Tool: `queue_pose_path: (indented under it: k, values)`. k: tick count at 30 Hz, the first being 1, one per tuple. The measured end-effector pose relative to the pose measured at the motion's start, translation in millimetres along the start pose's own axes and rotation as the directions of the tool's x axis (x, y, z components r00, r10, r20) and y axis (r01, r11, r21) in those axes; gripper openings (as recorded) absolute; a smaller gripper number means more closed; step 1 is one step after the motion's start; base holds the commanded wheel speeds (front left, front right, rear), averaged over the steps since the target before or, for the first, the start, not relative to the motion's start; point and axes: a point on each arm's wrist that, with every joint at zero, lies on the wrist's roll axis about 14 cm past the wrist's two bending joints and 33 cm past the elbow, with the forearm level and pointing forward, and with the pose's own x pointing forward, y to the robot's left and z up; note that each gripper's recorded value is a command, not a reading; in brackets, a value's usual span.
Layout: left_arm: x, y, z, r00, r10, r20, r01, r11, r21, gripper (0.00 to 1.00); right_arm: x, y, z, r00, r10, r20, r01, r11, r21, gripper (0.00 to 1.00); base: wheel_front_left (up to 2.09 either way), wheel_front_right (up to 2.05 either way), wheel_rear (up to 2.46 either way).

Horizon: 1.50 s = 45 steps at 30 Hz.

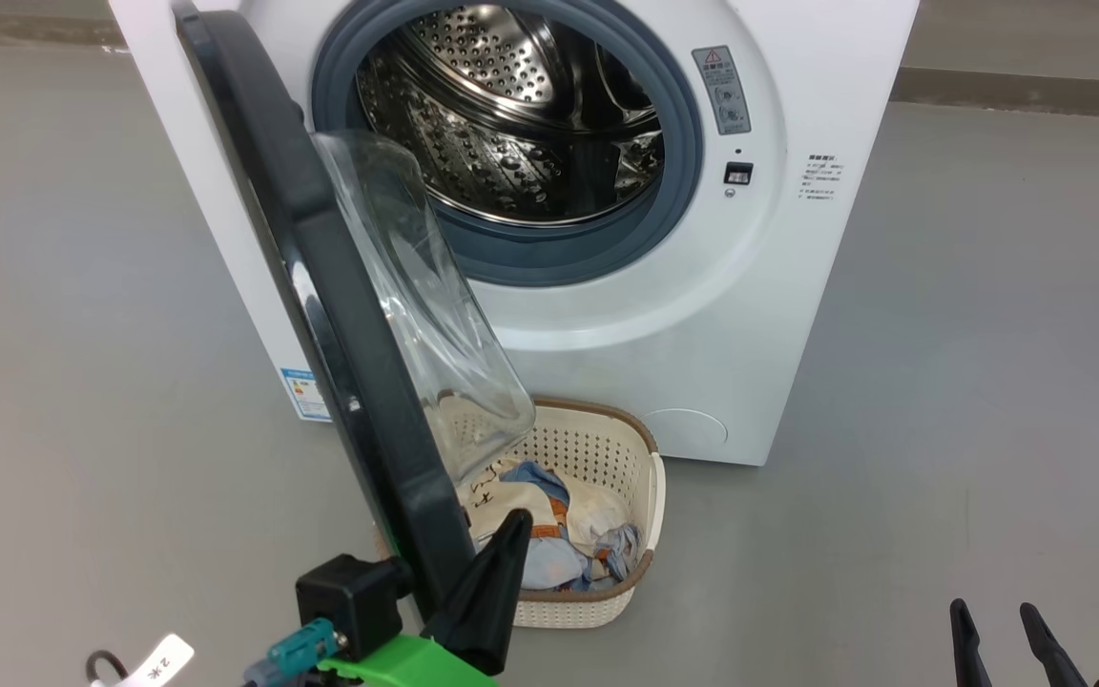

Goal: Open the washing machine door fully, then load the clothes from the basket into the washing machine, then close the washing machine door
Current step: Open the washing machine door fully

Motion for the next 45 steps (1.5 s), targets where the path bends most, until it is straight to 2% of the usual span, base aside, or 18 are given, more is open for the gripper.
queue_pose_path:
  k: [24, 45]
  values:
    - [-6.1, 41.4, -35.8, 0.983, 0.176, -0.048, -0.178, 0.982, -0.060, 0.00, 13.4, 11.9, -10.0, 0.998, 0.048, -0.034, -0.048, 0.999, -0.006, 1.00, 0.00, 0.00, 0.00]
    - [-11.6, 62.7, -35.6, 0.960, 0.278, -0.015, -0.278, 0.958, -0.071, 0.00, 25.0, 26.1, -17.4, 0.994, 0.092, -0.055, -0.092, 0.996, 0.004, 1.00, 0.00, 0.00, 0.00]
